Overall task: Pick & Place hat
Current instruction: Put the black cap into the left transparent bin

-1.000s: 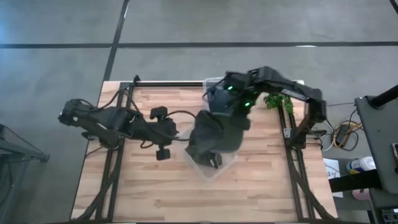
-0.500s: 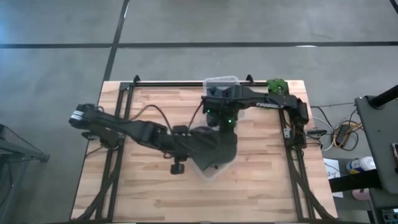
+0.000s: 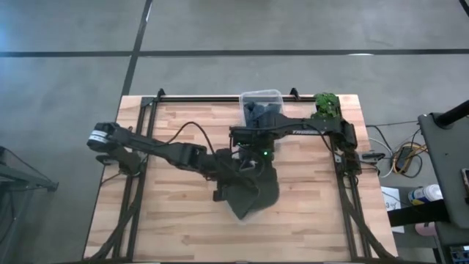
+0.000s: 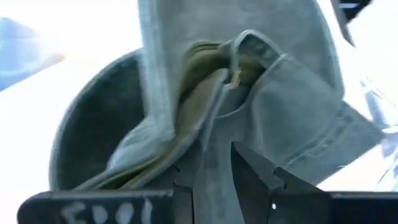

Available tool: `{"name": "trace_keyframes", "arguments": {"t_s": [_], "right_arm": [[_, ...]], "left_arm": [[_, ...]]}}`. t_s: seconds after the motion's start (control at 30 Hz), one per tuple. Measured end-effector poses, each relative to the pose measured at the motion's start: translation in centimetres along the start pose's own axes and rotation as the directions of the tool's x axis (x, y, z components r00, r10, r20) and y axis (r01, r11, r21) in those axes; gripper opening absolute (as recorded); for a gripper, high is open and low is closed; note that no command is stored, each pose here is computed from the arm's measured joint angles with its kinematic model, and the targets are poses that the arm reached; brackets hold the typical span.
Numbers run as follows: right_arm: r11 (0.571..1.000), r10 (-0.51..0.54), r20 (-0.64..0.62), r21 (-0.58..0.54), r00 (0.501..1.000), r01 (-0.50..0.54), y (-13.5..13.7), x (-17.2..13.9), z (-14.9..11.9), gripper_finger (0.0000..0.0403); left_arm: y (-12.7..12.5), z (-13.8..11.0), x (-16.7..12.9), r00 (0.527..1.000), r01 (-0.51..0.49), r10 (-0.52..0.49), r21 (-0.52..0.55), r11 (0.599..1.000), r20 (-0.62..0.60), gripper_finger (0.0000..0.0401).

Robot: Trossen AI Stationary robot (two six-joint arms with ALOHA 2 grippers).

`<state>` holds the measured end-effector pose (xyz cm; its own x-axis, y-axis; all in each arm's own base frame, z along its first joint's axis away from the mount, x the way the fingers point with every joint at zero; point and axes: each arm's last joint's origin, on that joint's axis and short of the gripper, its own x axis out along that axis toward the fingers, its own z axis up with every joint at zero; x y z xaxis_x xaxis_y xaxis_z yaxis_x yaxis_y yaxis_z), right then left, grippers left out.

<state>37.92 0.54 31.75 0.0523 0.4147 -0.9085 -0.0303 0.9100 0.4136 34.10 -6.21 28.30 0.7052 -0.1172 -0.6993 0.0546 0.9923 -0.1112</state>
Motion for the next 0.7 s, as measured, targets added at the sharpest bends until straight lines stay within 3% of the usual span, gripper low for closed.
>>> {"name": "trace_keyframes", "arguments": {"t_s": [0.13, 0.47, 0.7], "right_arm": [[1.0, -0.002, 0.047, -0.008, 0.999, 0.003, -0.2, 0.4, 0.9, 0.0016], [1.0, -0.012, 0.214, -0.016, 0.977, 0.015, -0.3, 0.1, 2.6, 0.0102], [0.98, -0.198, 0.274, 0.049, 0.941, 0.192, -1.0, -0.2, 3.1, 0.0162]], "left_arm": [[0.0, -1.3, 1.0, 0.997, 0.078, -0.078, -0.034, 0.996, -0.011, 0.0078], [0.9, -5.1, 2.6, 0.992, -0.024, 0.012, -0.091, 0.996, -0.126, 0.0078], [1.9, -5.3, 2.7, 0.984, -0.133, 0.123, -0.075, 0.988, -0.126, 0.0078]]}}
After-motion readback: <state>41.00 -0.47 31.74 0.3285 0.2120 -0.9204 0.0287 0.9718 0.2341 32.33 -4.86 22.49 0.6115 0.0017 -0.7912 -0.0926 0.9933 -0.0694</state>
